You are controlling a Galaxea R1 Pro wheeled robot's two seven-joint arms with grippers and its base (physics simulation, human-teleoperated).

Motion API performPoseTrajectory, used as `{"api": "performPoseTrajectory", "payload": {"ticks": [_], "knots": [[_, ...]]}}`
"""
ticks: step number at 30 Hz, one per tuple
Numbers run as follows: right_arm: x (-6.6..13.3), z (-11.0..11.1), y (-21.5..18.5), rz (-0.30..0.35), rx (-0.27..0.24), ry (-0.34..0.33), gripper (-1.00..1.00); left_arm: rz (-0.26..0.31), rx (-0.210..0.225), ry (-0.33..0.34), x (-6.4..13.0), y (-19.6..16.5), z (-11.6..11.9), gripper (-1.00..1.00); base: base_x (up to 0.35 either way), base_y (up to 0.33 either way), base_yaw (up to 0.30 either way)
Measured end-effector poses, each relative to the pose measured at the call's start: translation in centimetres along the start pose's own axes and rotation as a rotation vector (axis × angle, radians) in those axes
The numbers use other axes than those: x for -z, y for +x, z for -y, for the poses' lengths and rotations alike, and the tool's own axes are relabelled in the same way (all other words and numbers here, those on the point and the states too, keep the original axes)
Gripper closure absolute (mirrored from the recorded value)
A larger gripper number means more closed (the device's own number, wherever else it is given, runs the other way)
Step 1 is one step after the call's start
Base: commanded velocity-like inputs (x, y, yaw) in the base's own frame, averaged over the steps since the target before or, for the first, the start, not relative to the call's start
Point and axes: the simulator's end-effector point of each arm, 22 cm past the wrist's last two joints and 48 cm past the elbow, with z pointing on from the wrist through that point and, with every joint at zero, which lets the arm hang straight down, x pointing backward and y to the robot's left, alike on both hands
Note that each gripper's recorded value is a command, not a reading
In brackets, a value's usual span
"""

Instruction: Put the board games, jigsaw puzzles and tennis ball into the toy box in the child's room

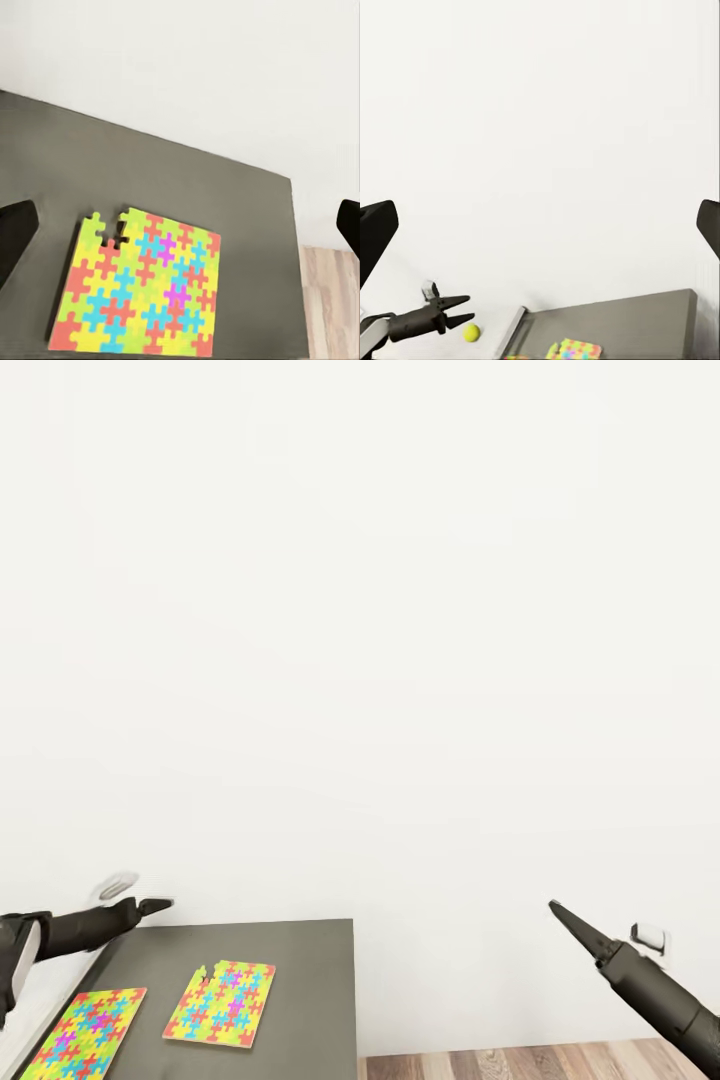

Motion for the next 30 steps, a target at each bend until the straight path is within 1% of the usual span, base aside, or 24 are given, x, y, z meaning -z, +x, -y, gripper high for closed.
{"api": "performPoseTrajectory", "payload": {"ticks": [4,5,7,8,10,11,15,21,26,30], "knots": [[0.0,1.0,0.5,-0.027,0.011,0.044,-1.00,-0.027,-0.036,-0.135,-1.6,0.1,-0.7,-1.00,0.000,0.000,0.000],[0.0,1.5,0.7,-0.038,0.016,0.067,-1.00,-0.030,-0.058,-0.192,-2.3,-0.5,-0.7,-1.00,0.000,0.000,0.000],[0.1,2.0,0.9,-0.046,0.018,0.089,-1.00,-0.032,-0.083,-0.248,-2.8,-1.2,-0.5,-1.00,0.000,0.000,0.000],[0.1,2.4,1.0,-0.054,0.016,0.111,-1.00,-0.038,-0.098,-0.296,-3.4,-1.6,-0.4,-1.00,0.000,0.000,0.000],[0.2,2.9,1.2,-0.060,0.010,0.131,-1.00,-0.049,-0.108,-0.339,-3.9,-1.7,-0.3,-1.00,0.000,0.000,0.000],[0.3,3.3,1.4,-0.067,0.003,0.148,-1.00,-0.061,-0.111,-0.371,-4.5,-1.6,-0.2,-1.00,0.000,0.000,0.000],[0.4,3.7,1.6,-0.078,-0.011,0.169,-1.00,-0.068,-0.116,-0.415,-5.3,-2.6,0.6,-1.00,0.000,0.000,0.000],[0.5,3.8,1.7,-0.081,-0.019,0.177,-1.00,-0.060,-0.120,-0.445,-5.6,-4.9,1.9,-1.00,0.000,0.000,0.000],[0.5,3.8,1.6,-0.081,-0.021,0.176,-1.00,-0.062,-0.122,-0.447,-5.8,-5.3,2.4,-1.00,0.000,0.000,0.000],[0.5,3.9,1.7,-0.082,-0.024,0.177,-1.00,-0.072,-0.131,-0.443,-6.5,-5.0,3.0,-1.00,0.000,0.000,0.000]]}}
